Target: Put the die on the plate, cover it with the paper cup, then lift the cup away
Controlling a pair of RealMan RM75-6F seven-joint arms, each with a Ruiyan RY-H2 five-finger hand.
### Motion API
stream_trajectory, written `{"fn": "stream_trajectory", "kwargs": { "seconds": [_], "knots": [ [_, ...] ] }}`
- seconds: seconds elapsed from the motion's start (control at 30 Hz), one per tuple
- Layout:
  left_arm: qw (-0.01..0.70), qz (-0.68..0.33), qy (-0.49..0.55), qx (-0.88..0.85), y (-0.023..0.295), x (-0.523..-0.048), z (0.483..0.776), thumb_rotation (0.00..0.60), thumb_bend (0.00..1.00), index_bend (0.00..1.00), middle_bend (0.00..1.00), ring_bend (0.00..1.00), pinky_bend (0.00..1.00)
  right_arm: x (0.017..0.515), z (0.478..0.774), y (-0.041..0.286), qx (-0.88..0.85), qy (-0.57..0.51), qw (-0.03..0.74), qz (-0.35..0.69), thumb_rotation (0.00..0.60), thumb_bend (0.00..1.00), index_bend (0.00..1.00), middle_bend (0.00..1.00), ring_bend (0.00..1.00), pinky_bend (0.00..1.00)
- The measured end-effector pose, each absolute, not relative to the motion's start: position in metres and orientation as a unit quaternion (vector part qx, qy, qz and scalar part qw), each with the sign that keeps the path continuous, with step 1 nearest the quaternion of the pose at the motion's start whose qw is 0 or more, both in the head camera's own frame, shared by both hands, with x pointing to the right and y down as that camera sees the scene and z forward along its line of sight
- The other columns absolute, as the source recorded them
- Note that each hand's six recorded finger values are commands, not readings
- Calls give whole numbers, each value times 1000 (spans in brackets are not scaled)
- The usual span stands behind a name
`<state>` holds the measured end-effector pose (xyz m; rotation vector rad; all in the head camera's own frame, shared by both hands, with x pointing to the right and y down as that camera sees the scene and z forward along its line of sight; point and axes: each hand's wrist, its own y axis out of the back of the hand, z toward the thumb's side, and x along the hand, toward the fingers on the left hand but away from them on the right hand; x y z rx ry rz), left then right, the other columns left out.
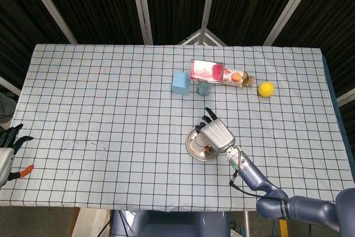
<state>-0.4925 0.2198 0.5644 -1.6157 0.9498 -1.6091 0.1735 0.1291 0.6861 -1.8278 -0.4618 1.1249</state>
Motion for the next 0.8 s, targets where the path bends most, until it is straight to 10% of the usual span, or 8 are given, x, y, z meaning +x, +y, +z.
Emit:
{"fn": "stream_trajectory", "kwargs": {
  "seconds": [0.8],
  "knots": [
    [322, -614, 372, -618, 222, -494, 561, 600, 296, 250, 0, 0, 24, 184, 680, 150, -749, -166, 458, 449, 600, 364, 607, 501, 251, 0]
  ]
}}
